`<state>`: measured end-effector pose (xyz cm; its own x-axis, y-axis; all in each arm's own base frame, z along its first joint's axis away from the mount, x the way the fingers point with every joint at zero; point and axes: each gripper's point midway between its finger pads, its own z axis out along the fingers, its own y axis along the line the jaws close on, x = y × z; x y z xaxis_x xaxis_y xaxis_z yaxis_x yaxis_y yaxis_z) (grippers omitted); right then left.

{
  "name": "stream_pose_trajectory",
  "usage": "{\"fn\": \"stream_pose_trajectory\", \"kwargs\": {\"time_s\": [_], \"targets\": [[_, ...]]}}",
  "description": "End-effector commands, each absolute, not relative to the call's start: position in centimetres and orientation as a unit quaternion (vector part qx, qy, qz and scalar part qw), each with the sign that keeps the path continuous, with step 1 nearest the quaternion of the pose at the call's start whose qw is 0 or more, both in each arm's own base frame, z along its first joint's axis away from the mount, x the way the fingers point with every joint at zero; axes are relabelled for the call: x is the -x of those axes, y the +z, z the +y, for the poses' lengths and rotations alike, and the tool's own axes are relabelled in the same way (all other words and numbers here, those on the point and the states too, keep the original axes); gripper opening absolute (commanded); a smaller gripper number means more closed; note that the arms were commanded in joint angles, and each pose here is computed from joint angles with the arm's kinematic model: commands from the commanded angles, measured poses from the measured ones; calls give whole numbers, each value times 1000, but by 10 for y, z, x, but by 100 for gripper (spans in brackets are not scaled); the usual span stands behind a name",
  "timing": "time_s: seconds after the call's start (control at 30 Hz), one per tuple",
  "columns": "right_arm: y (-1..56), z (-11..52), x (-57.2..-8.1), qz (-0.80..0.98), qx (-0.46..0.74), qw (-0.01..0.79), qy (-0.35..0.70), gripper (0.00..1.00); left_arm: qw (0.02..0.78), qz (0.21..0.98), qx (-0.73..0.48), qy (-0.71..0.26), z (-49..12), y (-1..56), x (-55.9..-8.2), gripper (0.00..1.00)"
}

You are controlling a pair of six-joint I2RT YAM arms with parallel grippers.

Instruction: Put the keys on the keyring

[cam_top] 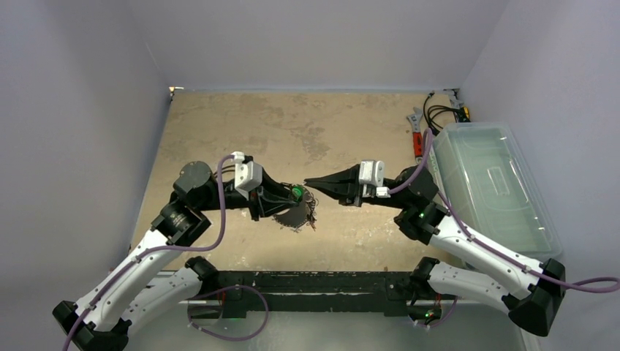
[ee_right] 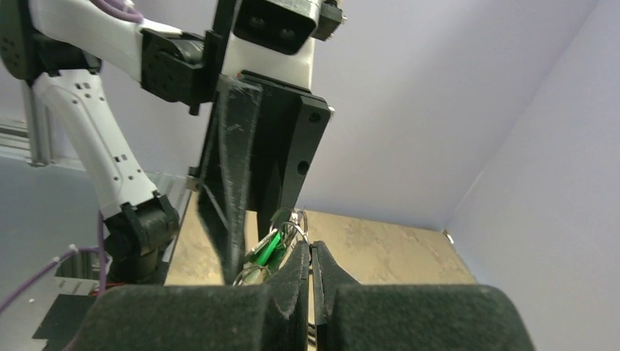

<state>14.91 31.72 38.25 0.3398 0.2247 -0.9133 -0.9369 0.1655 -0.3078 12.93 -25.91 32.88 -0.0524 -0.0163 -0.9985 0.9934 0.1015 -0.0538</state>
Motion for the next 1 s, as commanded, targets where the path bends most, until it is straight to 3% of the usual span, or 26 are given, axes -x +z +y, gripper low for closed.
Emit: {"fn": "stream_pose_trajectory", "kwargs": {"time_s": [0.0,0.13,0.3,0.4,0.53,0.63,0.77,0.97], "targets": [[396,309,-168,392,448,701,393,0,543,493,-467,-494,-255,365,-117,28],[392,312,-171,401,448,700,385,0,563,508,-451,-470,-247,372,-121,42],[390,318,-173,412,451,697,375,0,581,543,-434,-424,-236,365,-136,39],[391,320,-174,419,447,698,371,0,586,563,-432,-391,-231,354,-147,52],[394,322,-178,439,434,698,363,0,612,560,-434,-352,-222,350,-154,76],[395,324,-177,449,427,694,366,0,637,550,-430,-327,-215,349,-158,84],[394,327,-175,454,427,689,369,0,652,524,-448,-316,-213,347,-153,84],[394,330,-173,460,428,681,376,0,677,459,-480,-317,-218,340,-141,69]]}}
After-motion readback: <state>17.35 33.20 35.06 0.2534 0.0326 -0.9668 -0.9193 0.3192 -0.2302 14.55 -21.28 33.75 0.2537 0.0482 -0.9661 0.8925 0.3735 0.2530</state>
